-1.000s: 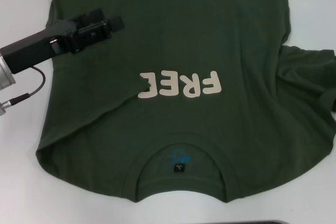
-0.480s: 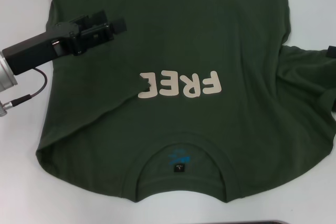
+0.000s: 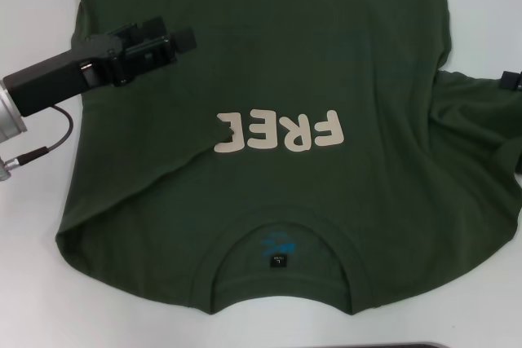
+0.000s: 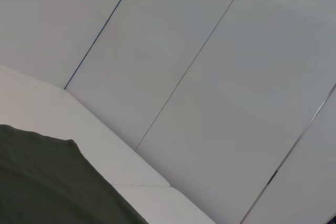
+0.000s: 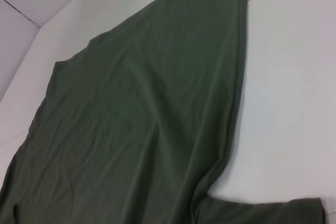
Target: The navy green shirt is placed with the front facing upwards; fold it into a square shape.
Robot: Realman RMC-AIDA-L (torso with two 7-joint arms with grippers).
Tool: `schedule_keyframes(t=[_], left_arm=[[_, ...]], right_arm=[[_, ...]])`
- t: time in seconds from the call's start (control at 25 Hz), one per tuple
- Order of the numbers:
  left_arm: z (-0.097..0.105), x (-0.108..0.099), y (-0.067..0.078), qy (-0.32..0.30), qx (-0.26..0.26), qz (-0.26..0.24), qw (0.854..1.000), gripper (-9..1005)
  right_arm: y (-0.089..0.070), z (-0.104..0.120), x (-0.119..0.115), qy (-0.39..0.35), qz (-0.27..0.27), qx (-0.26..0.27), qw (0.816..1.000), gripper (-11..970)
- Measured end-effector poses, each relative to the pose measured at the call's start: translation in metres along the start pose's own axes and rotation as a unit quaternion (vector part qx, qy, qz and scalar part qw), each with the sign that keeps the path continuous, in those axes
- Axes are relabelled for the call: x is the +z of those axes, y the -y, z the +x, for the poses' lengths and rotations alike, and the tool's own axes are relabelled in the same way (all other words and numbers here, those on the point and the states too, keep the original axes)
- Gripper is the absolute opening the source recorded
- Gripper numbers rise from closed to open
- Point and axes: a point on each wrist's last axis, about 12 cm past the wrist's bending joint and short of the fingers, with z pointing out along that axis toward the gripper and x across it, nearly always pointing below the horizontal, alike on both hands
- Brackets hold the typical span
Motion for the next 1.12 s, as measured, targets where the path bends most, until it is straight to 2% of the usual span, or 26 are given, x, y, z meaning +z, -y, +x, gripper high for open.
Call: schedule_keyframes(t=[0.04,0.44,0.88,1.0,1.12], left_arm=[[0.000,0.000,0.000,0.000,0.000,0.000,1.000,905],[0.001,-0.002,-0.001,0.002,-0.002,-0.004,1.000,905],[0.002,-0.002,-0.001,0.002,-0.002,-0.008,1.000,904],[0.001,-0.002,-0.001,0.001,-0.002,-0.008,1.000,904],[0.001,-0.001,-0.002,0.001,-0.002,-0.008,1.000,904]], right_arm=[[0.000,0.001,0.001,0.000,0.000,0.001,1.000,876],[0.002,0.004,0.009,-0.010,0.008,0.004,1.000,650],[0.004,0.004,0.005,-0.005,0.010,0.007,1.000,185],[0.006,0.004,0.002,0.000,0.013,0.010,1.000,10],[0.008,0.003,-0.003,0.009,0.012,0.015,1.000,10]])
